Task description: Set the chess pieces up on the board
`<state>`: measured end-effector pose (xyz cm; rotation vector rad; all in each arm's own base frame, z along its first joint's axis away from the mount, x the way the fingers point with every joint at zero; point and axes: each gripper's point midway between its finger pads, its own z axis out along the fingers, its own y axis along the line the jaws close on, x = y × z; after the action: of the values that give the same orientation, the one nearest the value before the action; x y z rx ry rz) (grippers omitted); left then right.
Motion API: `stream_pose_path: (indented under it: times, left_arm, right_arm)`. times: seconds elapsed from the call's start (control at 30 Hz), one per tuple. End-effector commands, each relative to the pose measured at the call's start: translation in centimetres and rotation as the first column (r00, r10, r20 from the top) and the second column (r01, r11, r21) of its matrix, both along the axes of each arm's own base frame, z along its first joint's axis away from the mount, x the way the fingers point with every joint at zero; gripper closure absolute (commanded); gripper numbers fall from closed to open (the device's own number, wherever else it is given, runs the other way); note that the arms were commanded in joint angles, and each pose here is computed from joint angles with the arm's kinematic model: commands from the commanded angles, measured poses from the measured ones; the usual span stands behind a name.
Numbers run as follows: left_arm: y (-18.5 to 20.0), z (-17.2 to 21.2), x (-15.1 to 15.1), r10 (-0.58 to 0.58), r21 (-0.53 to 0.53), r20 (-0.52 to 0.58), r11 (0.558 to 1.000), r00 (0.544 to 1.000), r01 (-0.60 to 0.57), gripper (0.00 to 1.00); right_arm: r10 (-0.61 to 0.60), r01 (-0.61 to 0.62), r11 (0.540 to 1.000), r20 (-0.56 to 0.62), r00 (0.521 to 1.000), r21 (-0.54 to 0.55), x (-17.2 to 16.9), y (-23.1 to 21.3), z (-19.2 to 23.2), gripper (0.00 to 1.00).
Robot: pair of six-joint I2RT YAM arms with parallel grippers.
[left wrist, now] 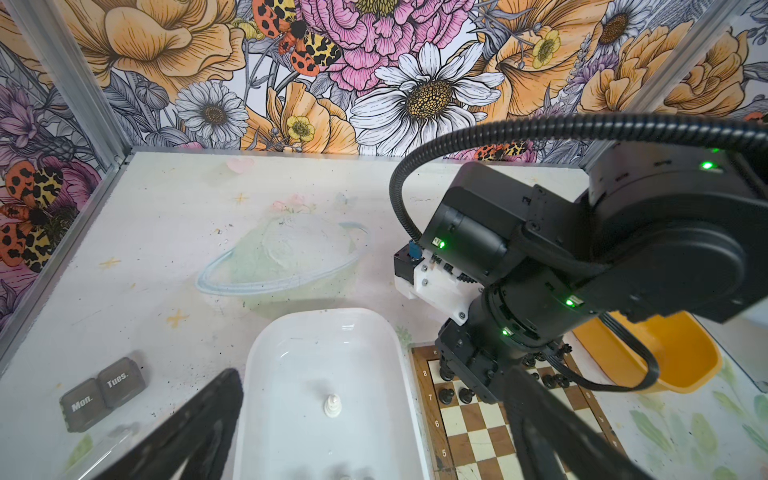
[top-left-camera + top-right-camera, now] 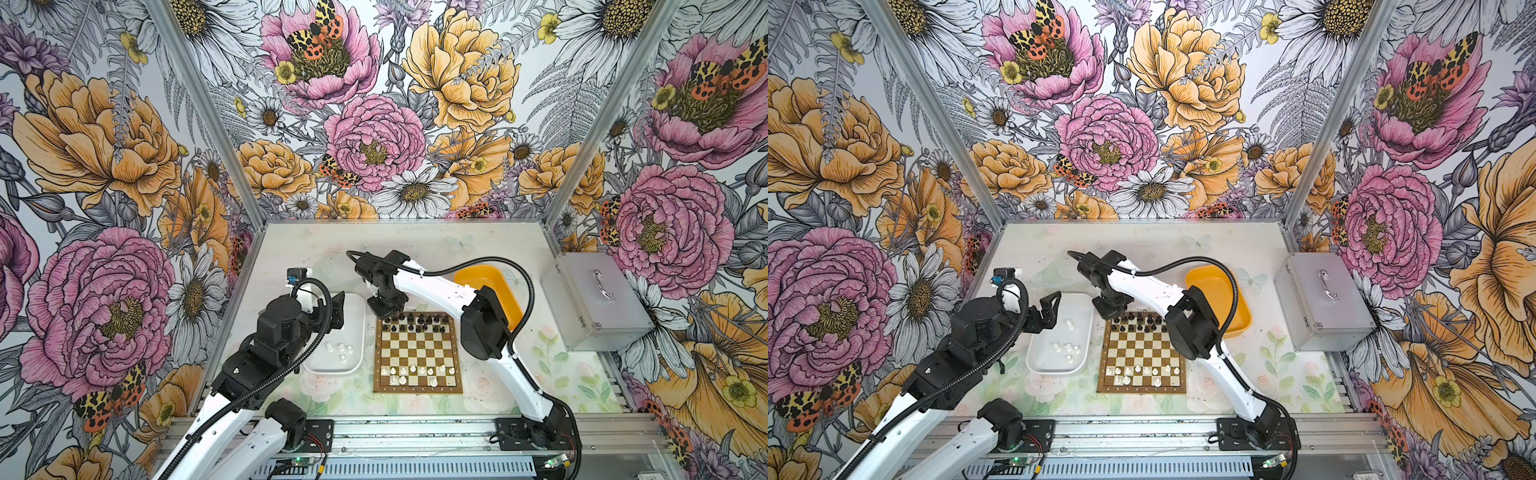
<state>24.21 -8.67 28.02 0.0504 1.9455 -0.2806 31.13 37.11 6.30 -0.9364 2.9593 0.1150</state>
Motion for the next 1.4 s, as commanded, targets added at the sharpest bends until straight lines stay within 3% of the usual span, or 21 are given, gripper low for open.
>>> stream_pose_path:
  times: [0.0,1.37]
  left_arm:
    - [0.41,1.25,-0.27,0.0,0.001,0.032,1.0,0.999,0.0,0.01]
    - [0.58,1.4,-0.32,0.011,-0.009,0.028,1.0,1.0,-0.011,0.01]
  right_arm:
    - [-0.021,0.021,1.0,0.021,1.0,-0.004,0.92,-0.02,-0.92,0.92]
    - [-0.032,0.031,0.998,0.013,0.999,0.048,1.37,0.09,-0.71,0.91]
